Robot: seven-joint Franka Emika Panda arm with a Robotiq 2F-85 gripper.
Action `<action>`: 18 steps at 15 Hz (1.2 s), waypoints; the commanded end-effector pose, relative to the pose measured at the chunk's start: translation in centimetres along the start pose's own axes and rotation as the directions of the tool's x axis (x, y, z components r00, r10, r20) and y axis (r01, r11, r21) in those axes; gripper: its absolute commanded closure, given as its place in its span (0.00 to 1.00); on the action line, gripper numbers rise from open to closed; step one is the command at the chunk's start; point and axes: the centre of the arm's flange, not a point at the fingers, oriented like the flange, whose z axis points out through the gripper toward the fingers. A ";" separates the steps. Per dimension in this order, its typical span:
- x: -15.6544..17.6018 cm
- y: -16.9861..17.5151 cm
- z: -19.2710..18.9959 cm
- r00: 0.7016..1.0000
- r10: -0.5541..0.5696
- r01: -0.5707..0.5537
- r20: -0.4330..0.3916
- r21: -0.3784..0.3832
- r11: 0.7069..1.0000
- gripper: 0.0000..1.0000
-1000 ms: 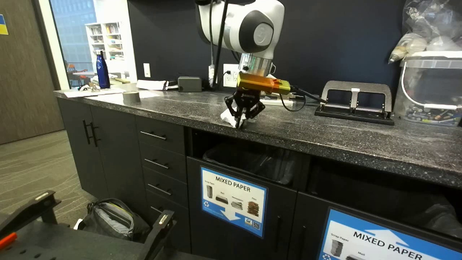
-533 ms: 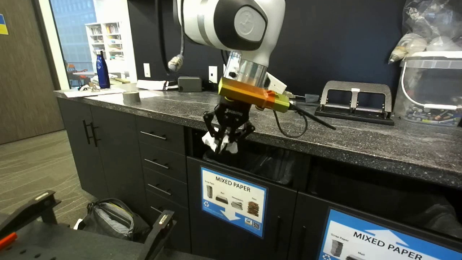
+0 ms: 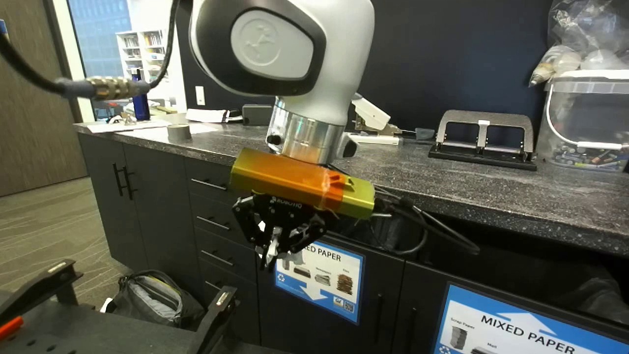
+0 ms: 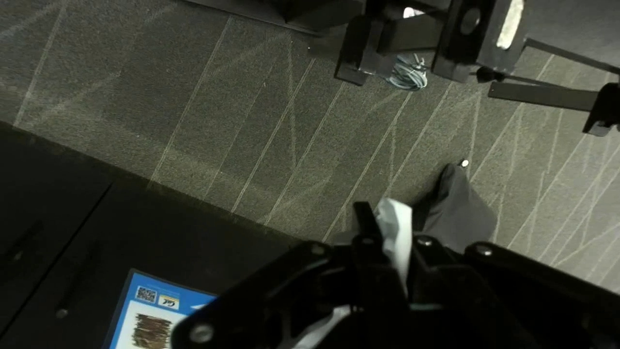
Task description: Put all the white pieces of papers in the left bin
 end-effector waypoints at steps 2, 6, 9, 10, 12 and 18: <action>0.7 -0.7 4.3 0.988 0.103 -0.110 -0.119 -0.053 0.993 0.91; 4.1 -0.5 5.7 0.951 0.186 -0.210 -0.246 -0.072 0.975 0.90; 7.4 0.4 6.0 0.913 0.197 -0.246 -0.357 -0.095 0.965 0.90; 8.2 0.8 6.2 0.898 0.203 -0.259 -0.391 -0.096 0.961 0.89; 9.9 1.7 6.4 0.879 0.196 -0.266 -0.435 -0.105 0.958 0.90; 11.1 3.8 10.0 0.877 0.194 -0.263 -0.439 -0.101 0.960 0.91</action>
